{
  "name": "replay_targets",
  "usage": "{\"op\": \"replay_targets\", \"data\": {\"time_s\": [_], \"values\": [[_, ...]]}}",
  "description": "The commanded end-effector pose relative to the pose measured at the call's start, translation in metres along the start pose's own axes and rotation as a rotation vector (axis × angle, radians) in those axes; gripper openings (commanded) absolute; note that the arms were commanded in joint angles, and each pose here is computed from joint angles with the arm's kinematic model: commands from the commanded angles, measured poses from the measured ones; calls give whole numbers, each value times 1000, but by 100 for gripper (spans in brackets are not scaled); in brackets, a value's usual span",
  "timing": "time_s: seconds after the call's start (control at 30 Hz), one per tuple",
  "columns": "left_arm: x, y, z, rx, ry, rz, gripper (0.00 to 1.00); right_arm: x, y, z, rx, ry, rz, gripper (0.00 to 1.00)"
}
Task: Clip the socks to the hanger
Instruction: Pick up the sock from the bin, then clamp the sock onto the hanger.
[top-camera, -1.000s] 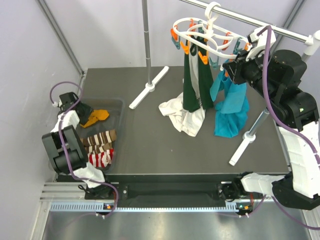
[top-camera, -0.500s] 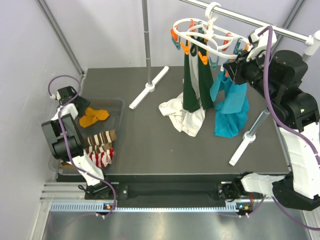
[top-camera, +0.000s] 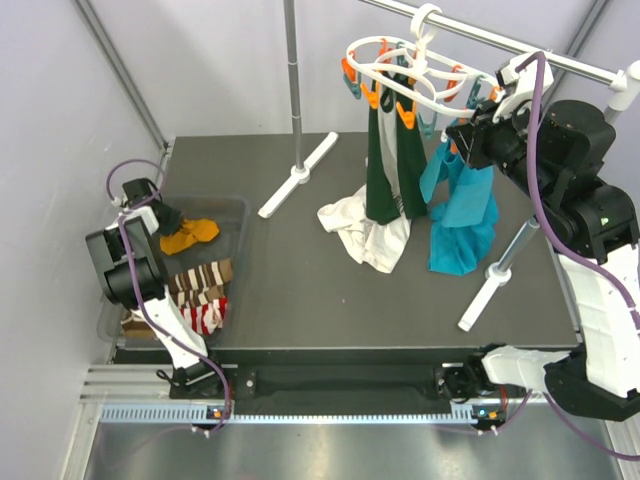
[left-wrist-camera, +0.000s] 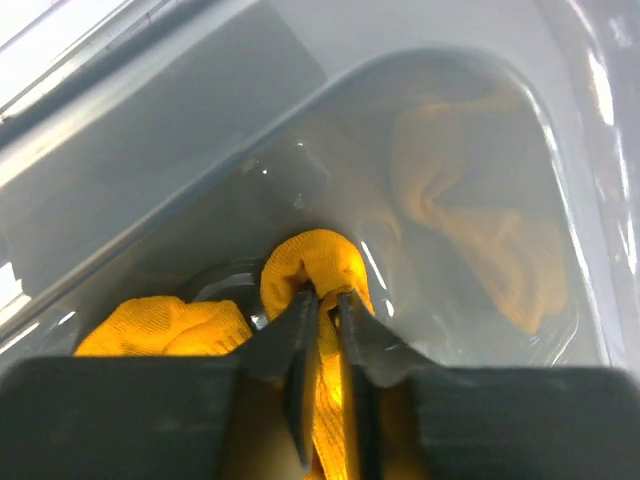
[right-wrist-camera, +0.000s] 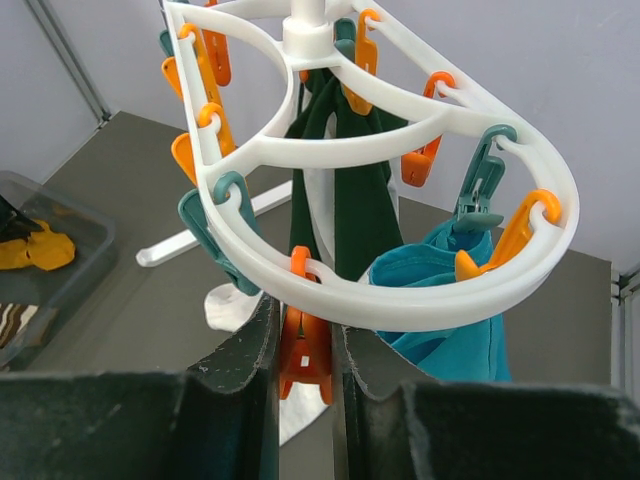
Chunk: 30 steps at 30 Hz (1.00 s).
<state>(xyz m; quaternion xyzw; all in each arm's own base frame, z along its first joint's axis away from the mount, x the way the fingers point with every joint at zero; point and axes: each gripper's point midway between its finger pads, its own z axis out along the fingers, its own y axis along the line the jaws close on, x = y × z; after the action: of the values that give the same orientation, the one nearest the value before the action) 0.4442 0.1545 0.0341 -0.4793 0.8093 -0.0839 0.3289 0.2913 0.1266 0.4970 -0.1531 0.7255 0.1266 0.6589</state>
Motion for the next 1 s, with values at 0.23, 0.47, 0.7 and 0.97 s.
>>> {"op": "replay_targets", "data": {"time_s": [0.23,0.47,0.7,0.97], "values": [[-55,-77,-76,216,-145,106,0,-10,8,-4,-39,-36,-8,0],[-45,-152,-181,610,-209,169,0,-7,8,-2,-39,-31,-2,0],[82,-256,-339,1323,-70,531,0,-5,18,-4,-89,-30,8,0],[221,-292,-467,1753,-12,877,0,-7,21,-9,-108,-40,7,0]]}}
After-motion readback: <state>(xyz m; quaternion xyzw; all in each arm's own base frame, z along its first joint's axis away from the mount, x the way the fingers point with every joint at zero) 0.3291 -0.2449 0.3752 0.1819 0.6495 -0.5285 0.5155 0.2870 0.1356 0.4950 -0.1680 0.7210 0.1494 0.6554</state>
